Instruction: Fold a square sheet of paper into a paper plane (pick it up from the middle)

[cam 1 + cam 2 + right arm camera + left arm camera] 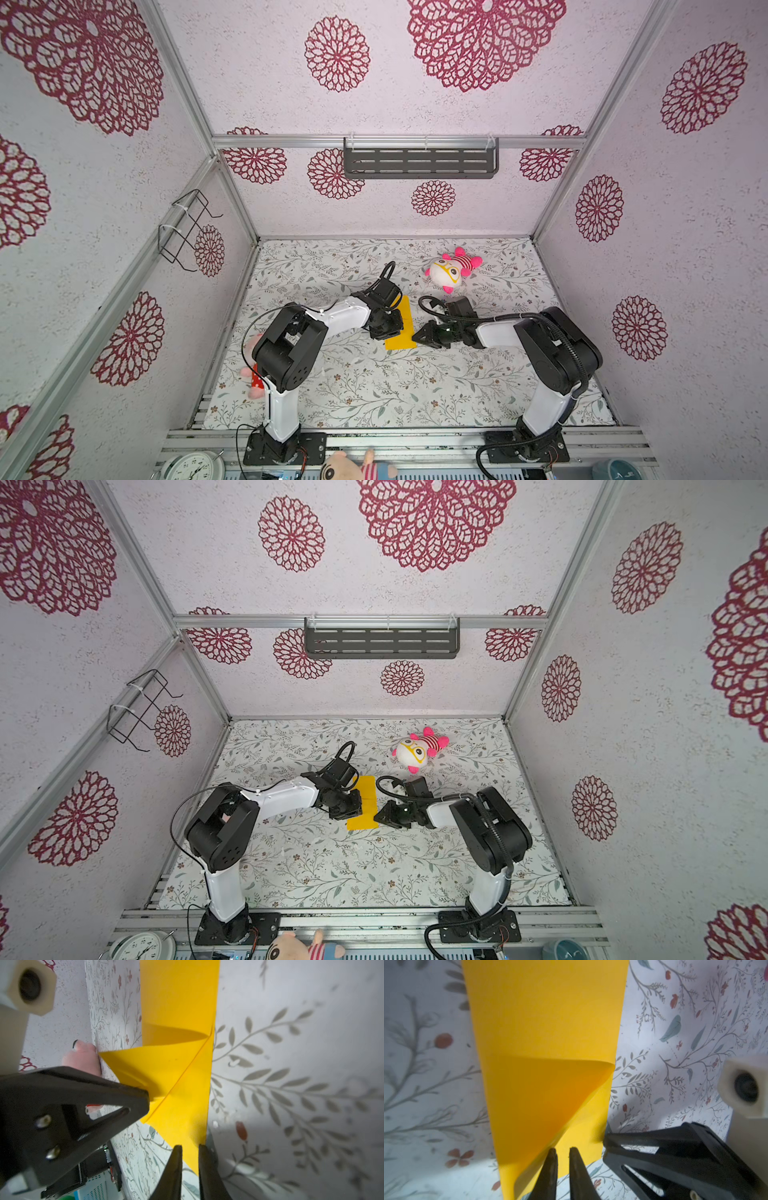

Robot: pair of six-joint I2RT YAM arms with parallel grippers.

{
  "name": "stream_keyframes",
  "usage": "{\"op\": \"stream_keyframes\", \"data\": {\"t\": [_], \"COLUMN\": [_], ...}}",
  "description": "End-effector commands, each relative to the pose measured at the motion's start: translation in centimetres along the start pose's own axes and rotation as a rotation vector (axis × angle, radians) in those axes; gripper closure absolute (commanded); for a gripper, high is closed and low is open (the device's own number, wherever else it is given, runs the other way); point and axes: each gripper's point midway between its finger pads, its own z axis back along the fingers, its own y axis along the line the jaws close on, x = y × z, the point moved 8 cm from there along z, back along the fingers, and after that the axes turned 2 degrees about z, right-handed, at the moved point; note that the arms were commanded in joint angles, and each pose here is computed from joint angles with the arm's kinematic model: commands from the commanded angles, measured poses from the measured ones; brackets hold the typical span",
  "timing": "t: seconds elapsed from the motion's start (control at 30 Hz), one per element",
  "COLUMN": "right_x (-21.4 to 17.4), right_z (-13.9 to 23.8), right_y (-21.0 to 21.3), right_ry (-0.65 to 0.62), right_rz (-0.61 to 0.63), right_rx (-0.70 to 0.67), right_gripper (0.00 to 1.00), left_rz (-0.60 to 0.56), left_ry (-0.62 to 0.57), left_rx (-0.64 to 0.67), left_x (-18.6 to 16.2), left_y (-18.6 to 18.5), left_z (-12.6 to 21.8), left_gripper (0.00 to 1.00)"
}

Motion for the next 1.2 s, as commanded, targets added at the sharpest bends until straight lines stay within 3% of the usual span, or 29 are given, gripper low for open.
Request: {"op": "stream_keyframes", "data": {"t": [0.0, 0.13, 0.3, 0.5, 0.83, 1.17], "right_x": [-0.8, 0.1, 2.4, 4.4, 5.9, 5.1], "right_z": [-0.4, 0.3, 1.5, -0.1, -3.2, -4.2], "right_y": [1.5, 2.5, 4.5, 4.7, 3.6, -0.1], "right_ry": [0.017, -0.030, -0.088, -0.066, -0.003, 0.034], "right_rz": [-0.044, -0.002, 0.168, 0.226, 0.208, 0.123], "right_rx": [0.063, 0.071, 0.000, -0.005, 0.022, -0.137], "right_gripper": [0.79, 0.80, 0.80, 0.90, 0.95, 0.95], "left_rz": [0.014, 0.023, 0.032, 0.044, 0.053, 0.054], "left_ry": [-0.041, -0.041, -0.037, -0.020, 0.000, 0.012], "left_rx": [0.051, 0.067, 0.075, 0.082, 0.087, 0.097], "left_x": [0.4, 0.3, 0.3, 0.3, 0.0, -0.2], "left_y": [0.8, 1.5, 1.9, 2.2, 2.6, 2.8], "left_z": [0.8, 0.7, 0.4, 0.0, -0.4, -0.4], "left_gripper": [0.84, 0.86, 0.90, 0.95, 0.99, 0.99]}}
